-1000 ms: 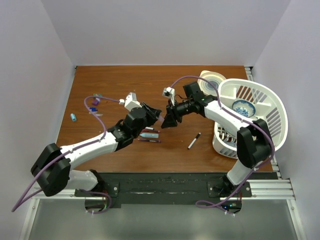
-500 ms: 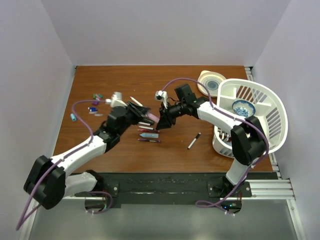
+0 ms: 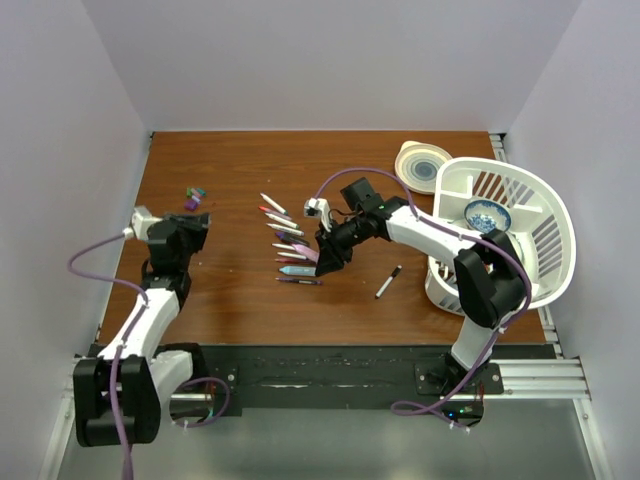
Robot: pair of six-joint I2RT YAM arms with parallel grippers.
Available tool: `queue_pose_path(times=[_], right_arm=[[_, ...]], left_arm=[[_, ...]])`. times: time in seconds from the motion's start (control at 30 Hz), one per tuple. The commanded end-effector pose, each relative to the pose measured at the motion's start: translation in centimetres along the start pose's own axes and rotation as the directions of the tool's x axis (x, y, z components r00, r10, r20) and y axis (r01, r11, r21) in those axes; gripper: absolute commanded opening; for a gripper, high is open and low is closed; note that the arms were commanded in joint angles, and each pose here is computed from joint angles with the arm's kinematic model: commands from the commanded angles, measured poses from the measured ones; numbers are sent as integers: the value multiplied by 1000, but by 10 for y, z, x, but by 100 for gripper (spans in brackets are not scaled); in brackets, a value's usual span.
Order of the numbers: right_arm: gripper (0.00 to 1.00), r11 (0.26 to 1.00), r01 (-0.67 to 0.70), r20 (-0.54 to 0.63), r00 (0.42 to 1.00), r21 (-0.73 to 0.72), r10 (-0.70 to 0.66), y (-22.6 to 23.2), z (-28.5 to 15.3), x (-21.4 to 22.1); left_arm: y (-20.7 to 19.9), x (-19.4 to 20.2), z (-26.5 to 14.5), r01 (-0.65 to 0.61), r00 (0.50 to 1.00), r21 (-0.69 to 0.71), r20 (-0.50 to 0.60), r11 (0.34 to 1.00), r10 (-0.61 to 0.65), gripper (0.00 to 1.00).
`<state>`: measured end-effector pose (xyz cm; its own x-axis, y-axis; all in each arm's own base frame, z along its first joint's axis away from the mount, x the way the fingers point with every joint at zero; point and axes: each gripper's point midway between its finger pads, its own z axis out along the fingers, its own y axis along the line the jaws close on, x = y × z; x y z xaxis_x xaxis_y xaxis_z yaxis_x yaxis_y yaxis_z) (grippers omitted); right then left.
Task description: Open the pen caps
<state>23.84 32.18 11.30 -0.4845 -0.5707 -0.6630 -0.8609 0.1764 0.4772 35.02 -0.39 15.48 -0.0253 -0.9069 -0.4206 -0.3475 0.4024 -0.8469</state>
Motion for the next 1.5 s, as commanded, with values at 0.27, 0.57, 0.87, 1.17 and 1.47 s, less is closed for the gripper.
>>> queue_pose_path(times=[0.27, 0.57, 0.87, 1.17, 1.47], right_arm=[[0, 997, 80, 15, 997, 16, -80, 1, -10, -16], [0, 997, 78, 12, 997, 16, -78, 0, -11, -15], [0, 992, 61, -5, 998, 106, -61, -20, -17, -13], [0, 917, 4, -85, 996, 400, 32, -88, -29, 8], [7, 890, -18, -145, 985, 455, 94, -115, -26, 20]], left_arm=[[127, 5, 33, 82, 993, -306, -59, 949, -105, 1], [133, -12, 72, 148, 983, -363, -51, 920, -178, 53], [104, -32, 70, 109, 990, -299, -53, 948, -130, 82], [56, -40, 34, 14, 997, -160, -77, 987, -27, 98], [-30, 6, -14, -204, 893, 424, -289, 883, 345, 99]])
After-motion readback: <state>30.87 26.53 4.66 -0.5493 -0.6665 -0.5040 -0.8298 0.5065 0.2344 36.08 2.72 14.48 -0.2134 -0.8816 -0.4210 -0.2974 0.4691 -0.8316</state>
